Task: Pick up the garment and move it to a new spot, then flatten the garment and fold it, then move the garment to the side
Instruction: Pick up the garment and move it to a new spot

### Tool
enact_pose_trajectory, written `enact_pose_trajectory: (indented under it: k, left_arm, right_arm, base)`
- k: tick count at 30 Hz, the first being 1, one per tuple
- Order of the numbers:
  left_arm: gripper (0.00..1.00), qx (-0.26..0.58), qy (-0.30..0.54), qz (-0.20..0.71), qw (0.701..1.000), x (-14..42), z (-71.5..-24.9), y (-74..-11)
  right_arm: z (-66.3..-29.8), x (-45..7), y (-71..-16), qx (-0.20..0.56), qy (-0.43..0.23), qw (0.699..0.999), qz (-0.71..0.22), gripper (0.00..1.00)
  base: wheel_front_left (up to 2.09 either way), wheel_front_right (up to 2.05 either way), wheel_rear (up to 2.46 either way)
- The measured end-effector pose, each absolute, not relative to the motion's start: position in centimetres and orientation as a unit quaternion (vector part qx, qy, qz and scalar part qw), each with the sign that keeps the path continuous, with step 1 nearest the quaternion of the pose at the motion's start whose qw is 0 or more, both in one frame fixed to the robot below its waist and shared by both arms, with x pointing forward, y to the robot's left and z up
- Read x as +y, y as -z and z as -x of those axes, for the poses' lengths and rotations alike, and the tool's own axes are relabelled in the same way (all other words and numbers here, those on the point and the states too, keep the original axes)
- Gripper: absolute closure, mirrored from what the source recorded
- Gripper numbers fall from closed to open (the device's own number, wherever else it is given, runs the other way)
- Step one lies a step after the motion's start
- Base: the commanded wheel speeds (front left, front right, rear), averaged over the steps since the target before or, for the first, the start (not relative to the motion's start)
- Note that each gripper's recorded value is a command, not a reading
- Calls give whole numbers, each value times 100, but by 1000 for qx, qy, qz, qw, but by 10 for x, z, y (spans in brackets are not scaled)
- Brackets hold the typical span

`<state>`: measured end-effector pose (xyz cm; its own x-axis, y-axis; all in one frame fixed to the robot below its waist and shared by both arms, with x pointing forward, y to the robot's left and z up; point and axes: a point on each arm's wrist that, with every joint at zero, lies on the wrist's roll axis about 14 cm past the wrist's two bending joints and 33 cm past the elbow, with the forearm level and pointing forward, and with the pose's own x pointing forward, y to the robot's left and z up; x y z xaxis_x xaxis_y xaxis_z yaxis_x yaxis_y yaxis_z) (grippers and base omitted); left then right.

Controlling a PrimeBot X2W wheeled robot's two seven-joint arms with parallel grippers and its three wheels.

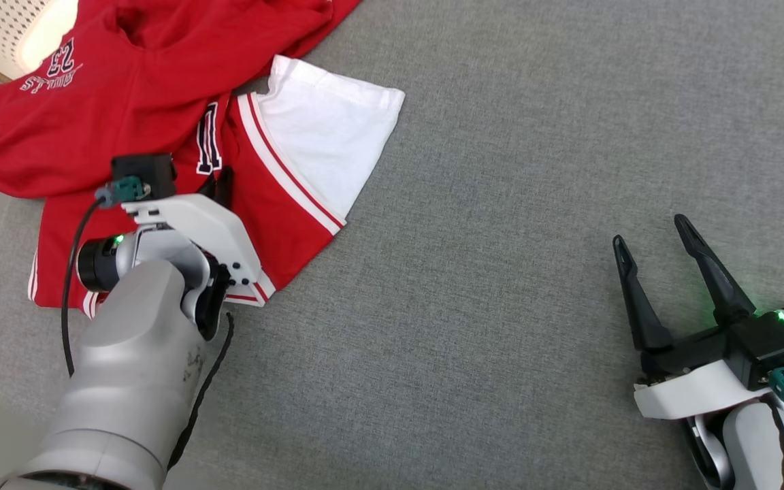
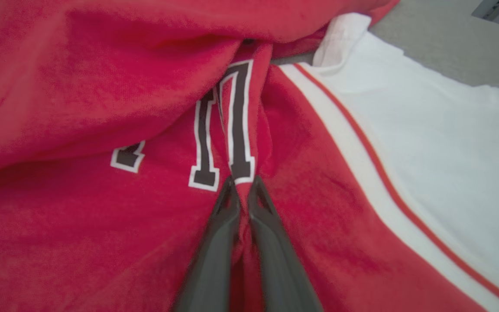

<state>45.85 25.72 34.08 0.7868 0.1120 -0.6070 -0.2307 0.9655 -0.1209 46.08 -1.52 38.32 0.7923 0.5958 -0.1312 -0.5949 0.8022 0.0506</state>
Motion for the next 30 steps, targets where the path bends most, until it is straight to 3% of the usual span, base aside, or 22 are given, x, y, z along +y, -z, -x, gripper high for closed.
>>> enact_pose_trajectory:
  k: [7,14,21,30]
  left_arm:
    - [100,201,-78,68,974,267,-470,-396]
    - [100,28,-23,73,997,255,-488,-512]
    - [100,-97,53,149,983,216,-474,-614]
    - [100,-197,160,268,929,155,-453,-725]
  right_arm:
    - [-450,-9,-409,54,-310,949,-15,0]
    - [-423,7,-449,26,-316,948,-38,0]
    - [-395,1,-485,-5,-300,953,-50,0]
    - [-372,-47,-517,-46,-228,971,-61,0]
  base:
    - [0,0,0]
    - [0,0,0]
    - [0,0,0]
    - [0,0,0]
